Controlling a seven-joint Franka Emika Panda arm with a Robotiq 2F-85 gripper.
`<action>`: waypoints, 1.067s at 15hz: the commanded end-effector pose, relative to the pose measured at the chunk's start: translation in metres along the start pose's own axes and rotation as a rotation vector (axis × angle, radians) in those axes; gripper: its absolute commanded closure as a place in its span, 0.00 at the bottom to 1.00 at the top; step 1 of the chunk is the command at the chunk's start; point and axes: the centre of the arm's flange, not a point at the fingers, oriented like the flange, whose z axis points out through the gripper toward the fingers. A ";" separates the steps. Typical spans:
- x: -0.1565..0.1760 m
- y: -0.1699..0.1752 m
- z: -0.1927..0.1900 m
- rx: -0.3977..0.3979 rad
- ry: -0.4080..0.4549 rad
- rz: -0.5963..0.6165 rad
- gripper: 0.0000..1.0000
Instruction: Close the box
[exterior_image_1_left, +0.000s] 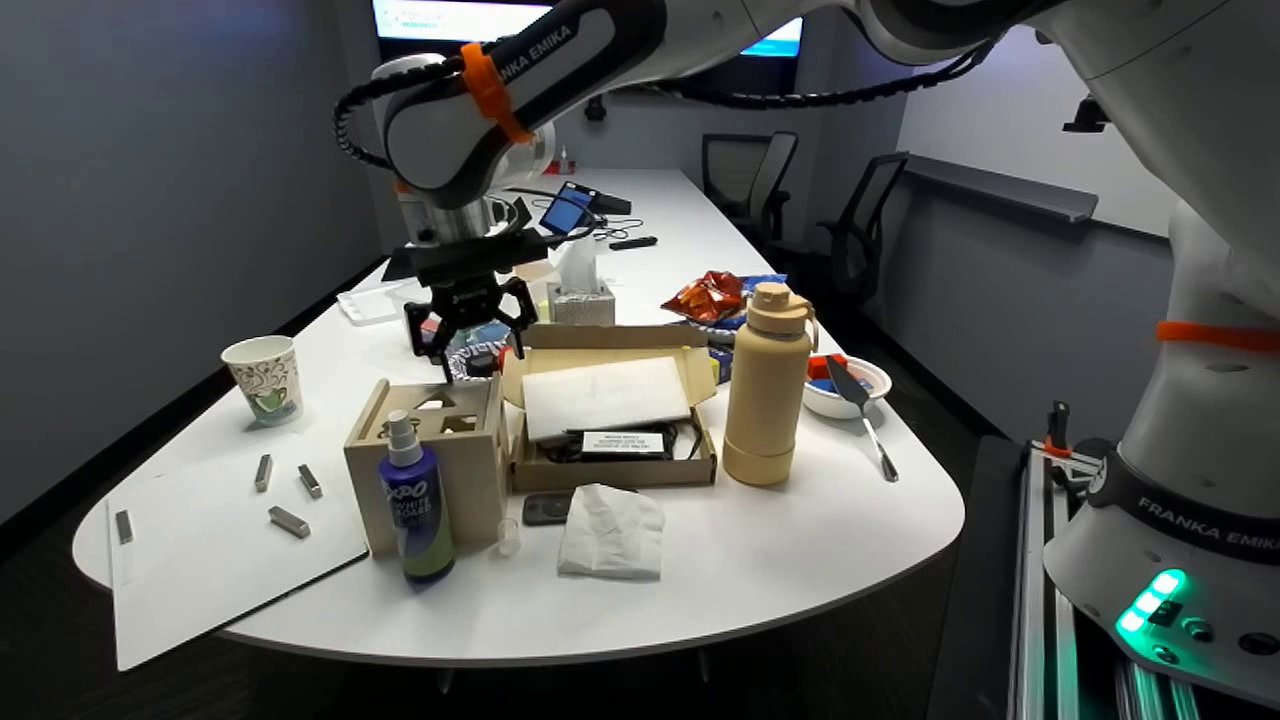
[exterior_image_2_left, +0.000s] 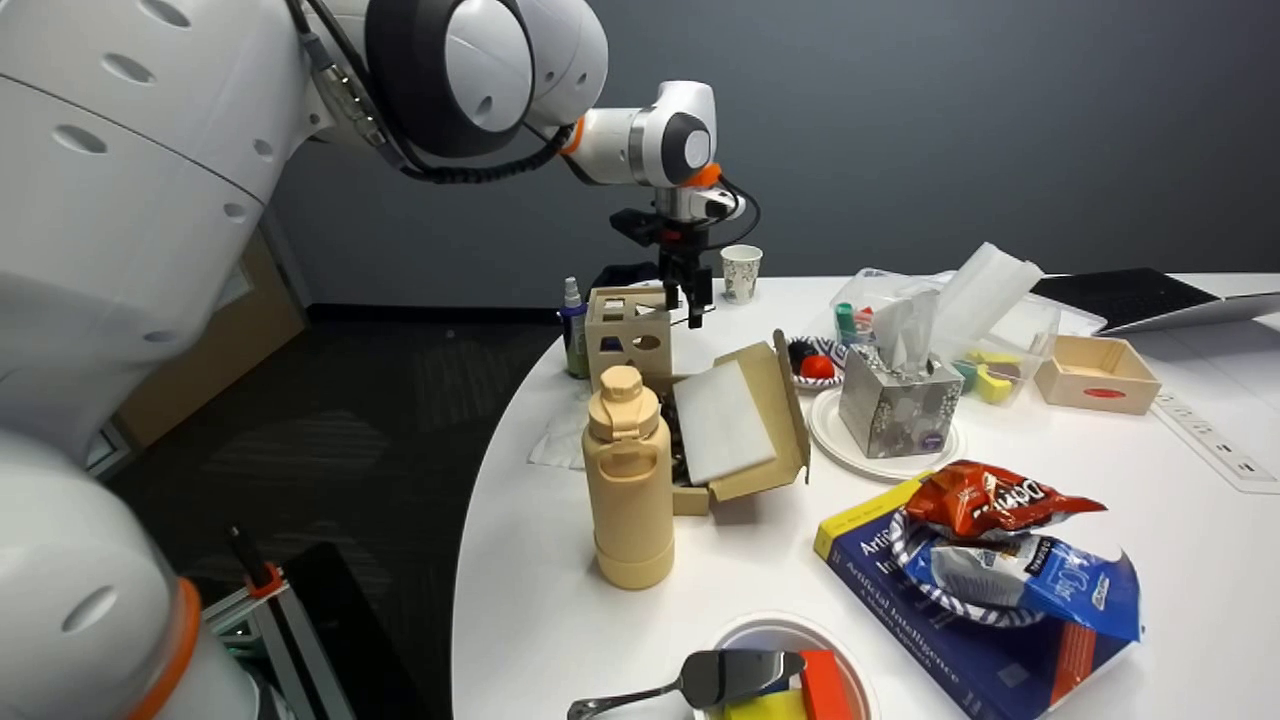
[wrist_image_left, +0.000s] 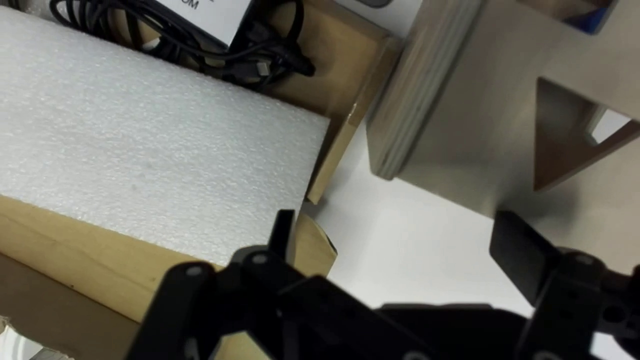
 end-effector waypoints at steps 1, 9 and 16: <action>0.002 -0.009 -0.008 0.012 -0.053 -0.032 0.00; -0.001 -0.015 -0.012 -0.029 -0.023 -0.042 0.00; 0.005 -0.017 0.001 -0.101 0.036 -0.044 0.00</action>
